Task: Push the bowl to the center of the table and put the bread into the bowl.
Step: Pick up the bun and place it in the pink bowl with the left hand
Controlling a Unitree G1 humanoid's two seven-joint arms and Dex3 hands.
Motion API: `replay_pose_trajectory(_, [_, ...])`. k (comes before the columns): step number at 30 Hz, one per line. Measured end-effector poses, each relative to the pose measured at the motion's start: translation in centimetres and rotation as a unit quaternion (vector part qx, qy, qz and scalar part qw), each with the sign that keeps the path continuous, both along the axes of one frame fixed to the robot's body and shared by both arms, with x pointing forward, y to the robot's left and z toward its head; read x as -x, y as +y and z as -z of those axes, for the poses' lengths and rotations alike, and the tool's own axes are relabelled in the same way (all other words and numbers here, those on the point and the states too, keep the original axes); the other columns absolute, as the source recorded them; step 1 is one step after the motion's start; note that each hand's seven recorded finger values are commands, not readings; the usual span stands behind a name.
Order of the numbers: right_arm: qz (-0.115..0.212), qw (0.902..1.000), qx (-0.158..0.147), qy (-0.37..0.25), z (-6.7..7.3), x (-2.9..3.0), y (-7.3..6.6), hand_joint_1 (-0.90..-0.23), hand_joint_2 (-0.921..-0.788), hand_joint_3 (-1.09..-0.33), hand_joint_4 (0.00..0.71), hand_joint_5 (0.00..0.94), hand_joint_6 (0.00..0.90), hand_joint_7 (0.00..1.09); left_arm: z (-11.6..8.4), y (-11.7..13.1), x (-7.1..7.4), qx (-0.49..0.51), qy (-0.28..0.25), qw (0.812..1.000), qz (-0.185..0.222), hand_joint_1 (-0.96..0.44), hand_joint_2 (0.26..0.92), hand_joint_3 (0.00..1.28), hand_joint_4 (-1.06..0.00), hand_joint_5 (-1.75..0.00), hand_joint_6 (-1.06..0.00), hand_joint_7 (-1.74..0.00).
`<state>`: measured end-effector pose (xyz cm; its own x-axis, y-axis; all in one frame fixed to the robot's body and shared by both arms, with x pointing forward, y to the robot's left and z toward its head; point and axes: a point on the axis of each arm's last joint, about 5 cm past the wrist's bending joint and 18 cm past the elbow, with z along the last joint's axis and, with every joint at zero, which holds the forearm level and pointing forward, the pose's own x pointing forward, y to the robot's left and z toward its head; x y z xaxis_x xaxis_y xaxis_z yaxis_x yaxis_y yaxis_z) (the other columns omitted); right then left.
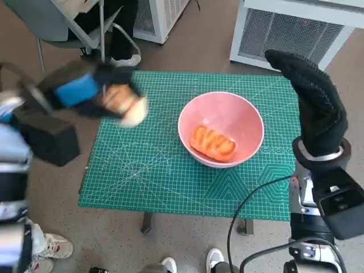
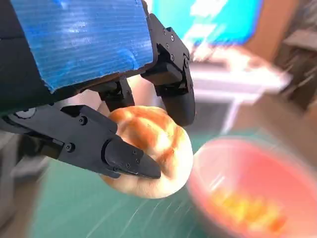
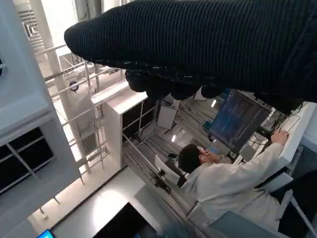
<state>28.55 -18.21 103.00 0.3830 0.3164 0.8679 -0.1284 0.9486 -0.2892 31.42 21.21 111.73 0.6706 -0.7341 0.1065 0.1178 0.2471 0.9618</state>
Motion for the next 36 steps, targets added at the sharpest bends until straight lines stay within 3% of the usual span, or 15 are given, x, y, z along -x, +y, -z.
replay_pose_trajectory(7, [-0.004,1.0000,-0.001,0.002,-0.3,-0.44,0.3,-0.572,-0.921,-0.798,0.288,0.001,0.000,0.58,-1.1,-5.3,-1.8,-0.004,-0.014,0.998,0.056,0.00,0.916,0.05,-0.69,-1.11,-0.68,-1.17])
replay_pose_trajectory(13, [-0.006,1.0000,-0.001,0.002,-0.4,-0.67,0.4,-0.567,-0.921,-0.792,0.288,0.001,0.001,0.58,-1.0,-9.7,-3.2,-0.031,-0.025,0.997,0.068,0.00,0.917,0.04,-0.71,-1.09,-0.67,-1.18])
replay_pose_trajectory(19, [-0.006,1.0000,0.000,0.004,-0.4,-0.70,0.5,-0.565,-0.921,-0.789,0.287,0.001,0.002,0.58,0.3,-12.6,-3.9,-0.063,-0.036,0.996,0.059,0.00,0.920,0.04,-0.71,-1.11,-0.66,-1.17])
replay_pose_trajectory(25, [-0.002,1.0000,0.005,0.001,-0.5,-0.65,0.7,-0.564,-0.921,-0.789,0.287,0.000,0.002,0.58,2.5,-14.3,-4.4,-0.090,-0.013,0.995,0.045,0.00,0.920,0.06,-0.70,-1.14,-0.64,-1.18])
replay_pose_trajectory(30, [0.001,1.0000,0.006,-0.004,-0.7,-0.54,0.7,-0.564,-0.921,-0.789,0.287,0.000,0.003,0.58,4.1,-15.1,-4.6,-0.095,0.028,0.994,0.033,0.00,0.921,0.16,-0.59,-1.25,-0.52,-1.29])
replay_pose_trajectory(32, [0.002,1.0000,0.005,-0.005,-0.7,-0.51,0.7,-0.564,-0.921,-0.789,0.287,0.000,0.003,0.58,4.6,-15.3,-4.6,-0.096,0.043,0.994,0.027,0.00,0.921,0.26,-0.46,-1.36,-0.42,-1.42])
replay_pose_trajectory(33, [0.002,1.0000,0.005,-0.006,-0.7,-0.49,0.7,-0.564,-0.921,-0.789,0.287,0.000,0.003,0.58,4.7,-15.5,-4.6,-0.097,0.051,0.994,0.024,-0.04,0.909,0.25,-0.37,-1.06,-0.34,-1.18])
replay_pose_trajectory(34, [0.002,1.0000,0.005,-0.006,-0.7,-0.47,0.7,-0.564,-0.921,-0.789,0.287,0.000,0.003,0.58,4.9,-15.7,-4.6,-0.100,0.061,0.993,0.021,-0.07,0.913,0.23,-0.37,-0.77,-0.32,-0.95])
replay_pose_trajectory(36, [0.003,1.0000,0.004,-0.005,-0.7,-0.43,0.7,-0.564,-0.921,-0.789,0.287,0.000,0.002,0.58,5.2,-15.9,-4.7,-0.107,0.083,0.991,0.014,-0.11,0.917,0.18,-0.33,-0.42,-0.27,-0.70])
